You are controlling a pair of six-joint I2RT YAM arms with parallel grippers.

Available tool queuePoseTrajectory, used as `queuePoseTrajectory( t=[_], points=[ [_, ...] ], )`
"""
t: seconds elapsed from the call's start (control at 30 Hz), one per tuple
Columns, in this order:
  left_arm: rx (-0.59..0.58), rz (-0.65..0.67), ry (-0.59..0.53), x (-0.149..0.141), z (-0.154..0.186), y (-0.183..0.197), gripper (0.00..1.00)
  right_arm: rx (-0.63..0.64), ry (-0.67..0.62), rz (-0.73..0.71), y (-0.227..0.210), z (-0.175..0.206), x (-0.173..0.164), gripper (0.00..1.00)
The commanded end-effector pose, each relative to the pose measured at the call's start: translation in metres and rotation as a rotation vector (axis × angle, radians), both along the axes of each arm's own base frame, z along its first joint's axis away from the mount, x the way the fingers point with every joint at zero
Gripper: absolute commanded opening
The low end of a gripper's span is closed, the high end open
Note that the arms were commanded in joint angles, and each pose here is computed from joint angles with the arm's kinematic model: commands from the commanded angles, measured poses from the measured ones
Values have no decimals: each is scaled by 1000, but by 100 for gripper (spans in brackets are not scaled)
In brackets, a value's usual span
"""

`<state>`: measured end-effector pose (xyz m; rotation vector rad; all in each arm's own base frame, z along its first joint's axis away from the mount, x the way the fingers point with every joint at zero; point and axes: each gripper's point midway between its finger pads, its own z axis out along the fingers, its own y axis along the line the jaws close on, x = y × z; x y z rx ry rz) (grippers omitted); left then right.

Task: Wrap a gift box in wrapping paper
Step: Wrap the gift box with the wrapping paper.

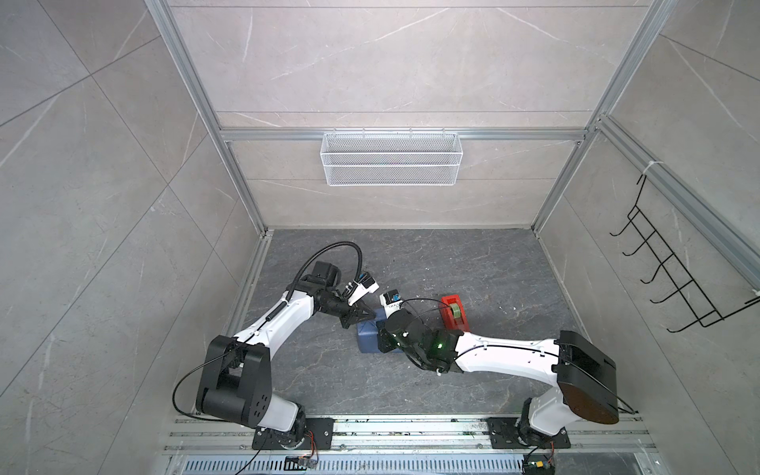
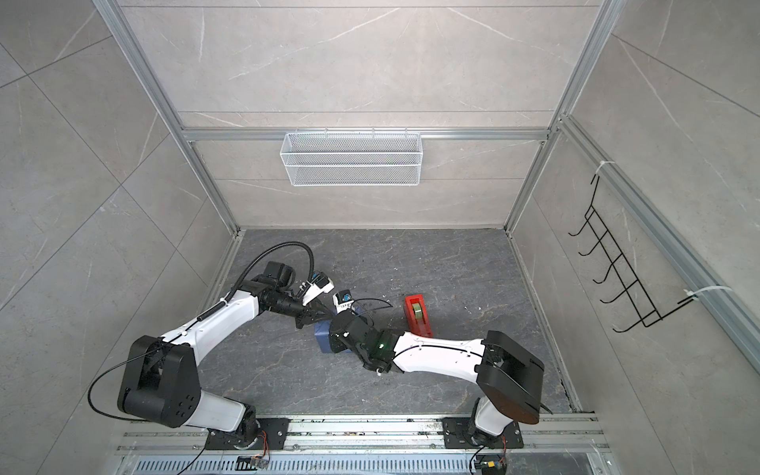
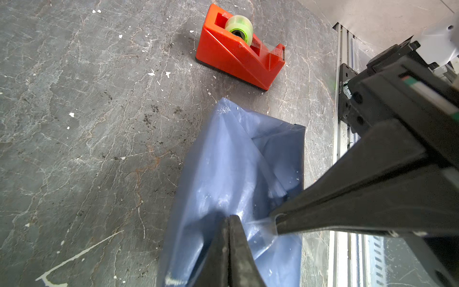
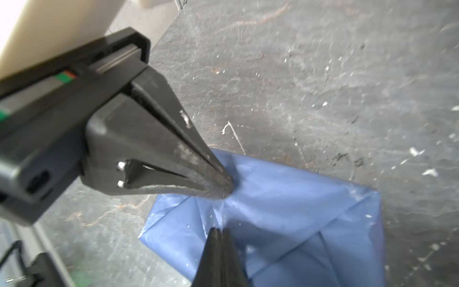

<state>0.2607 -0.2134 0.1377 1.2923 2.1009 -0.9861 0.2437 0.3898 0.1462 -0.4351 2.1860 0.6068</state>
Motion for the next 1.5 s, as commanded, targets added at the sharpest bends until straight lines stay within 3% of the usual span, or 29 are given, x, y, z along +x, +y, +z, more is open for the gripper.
queuePoseTrajectory(
  t=[0.0,0.5,0.6,0.7,0.8,1.0,1.17,1.33,1.47],
  points=[
    [175,27,161,-27,-44,24,6,-248,22,16,-31,-62,-13,6],
    [181,25,154,-28,-45,26,6,-214,-119,89,-22,-11,-14,33],
    [187,29,144,-26,-41,27,6,-163,-126,119,-18,9,-17,43],
    [189,27,144,-27,-48,28,6,-147,-129,153,-17,18,-21,60],
    [179,32,149,-25,-42,27,6,-125,-136,131,-24,28,-20,64],
    [181,29,148,-26,-45,27,6,-32,-146,157,-38,61,-23,65],
    [185,32,133,-26,-43,29,6,48,-90,220,-34,73,-25,56],
    [176,35,142,-25,-39,28,6,-37,-77,263,-13,58,-14,53],
    [181,32,143,-26,-46,29,6,-80,-168,325,0,52,-7,46]
  ],
)
